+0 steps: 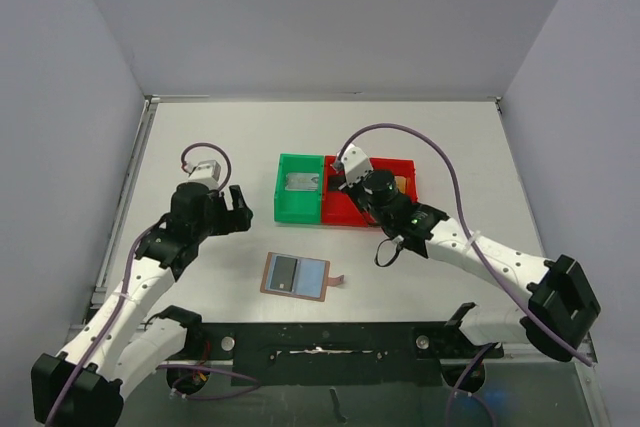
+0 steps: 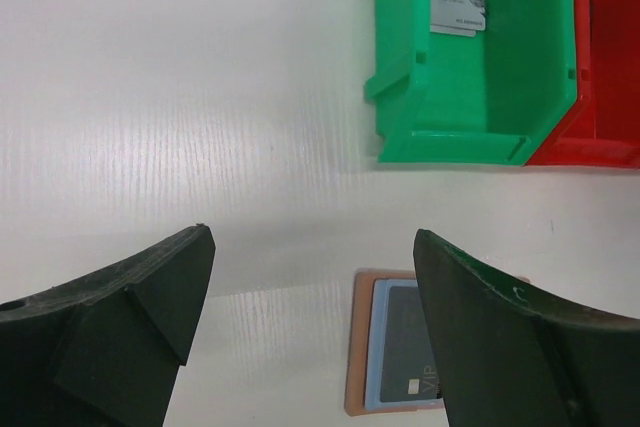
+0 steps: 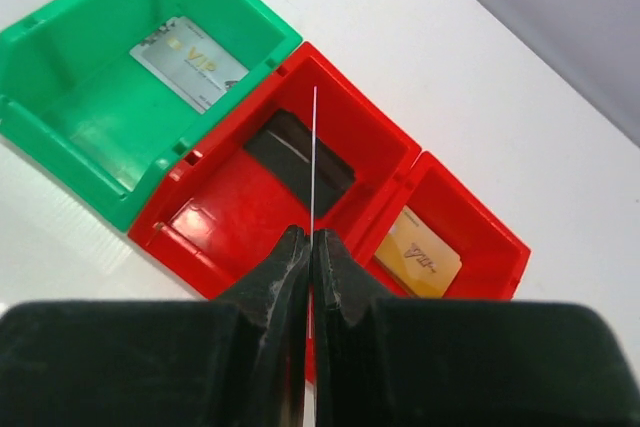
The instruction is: Take the credit cards out of the card holder
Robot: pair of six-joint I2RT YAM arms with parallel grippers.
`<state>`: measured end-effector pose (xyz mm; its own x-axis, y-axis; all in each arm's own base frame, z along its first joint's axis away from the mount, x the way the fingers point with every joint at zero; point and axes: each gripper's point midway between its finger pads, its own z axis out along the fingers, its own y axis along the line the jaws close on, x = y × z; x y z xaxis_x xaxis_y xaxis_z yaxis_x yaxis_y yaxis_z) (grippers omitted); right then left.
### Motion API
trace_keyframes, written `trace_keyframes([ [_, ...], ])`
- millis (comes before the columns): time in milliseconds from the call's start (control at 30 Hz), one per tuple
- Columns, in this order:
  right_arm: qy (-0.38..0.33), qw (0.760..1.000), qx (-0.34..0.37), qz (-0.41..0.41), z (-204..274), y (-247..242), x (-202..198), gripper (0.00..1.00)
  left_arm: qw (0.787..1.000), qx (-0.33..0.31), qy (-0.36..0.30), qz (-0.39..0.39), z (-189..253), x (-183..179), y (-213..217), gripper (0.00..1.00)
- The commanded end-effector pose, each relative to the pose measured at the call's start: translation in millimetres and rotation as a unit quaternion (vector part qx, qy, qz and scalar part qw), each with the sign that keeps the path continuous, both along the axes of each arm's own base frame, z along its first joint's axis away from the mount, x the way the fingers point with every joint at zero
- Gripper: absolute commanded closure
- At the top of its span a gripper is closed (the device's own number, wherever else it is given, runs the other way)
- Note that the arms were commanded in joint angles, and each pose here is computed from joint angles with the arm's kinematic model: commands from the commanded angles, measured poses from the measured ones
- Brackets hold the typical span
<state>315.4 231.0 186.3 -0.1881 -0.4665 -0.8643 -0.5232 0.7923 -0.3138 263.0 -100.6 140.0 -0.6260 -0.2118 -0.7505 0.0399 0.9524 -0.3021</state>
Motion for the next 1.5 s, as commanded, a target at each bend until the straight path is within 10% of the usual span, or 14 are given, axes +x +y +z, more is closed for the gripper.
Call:
trace_keyframes([
  [0, -0.032, 0.998, -0.047, 0.014, 15.8, 4.8, 20.0, 1.00, 0.998, -0.004, -0.064, -0.016, 23.1, 8.7, -3.4, 0.20],
  [1467, -0.022, 0.935, -0.314, 0.163, -86.1, 11.1, 118.1, 0.96, 0.995, 0.021, -0.102, -0.004, 29.6, 15.5, 6.0, 0.20],
])
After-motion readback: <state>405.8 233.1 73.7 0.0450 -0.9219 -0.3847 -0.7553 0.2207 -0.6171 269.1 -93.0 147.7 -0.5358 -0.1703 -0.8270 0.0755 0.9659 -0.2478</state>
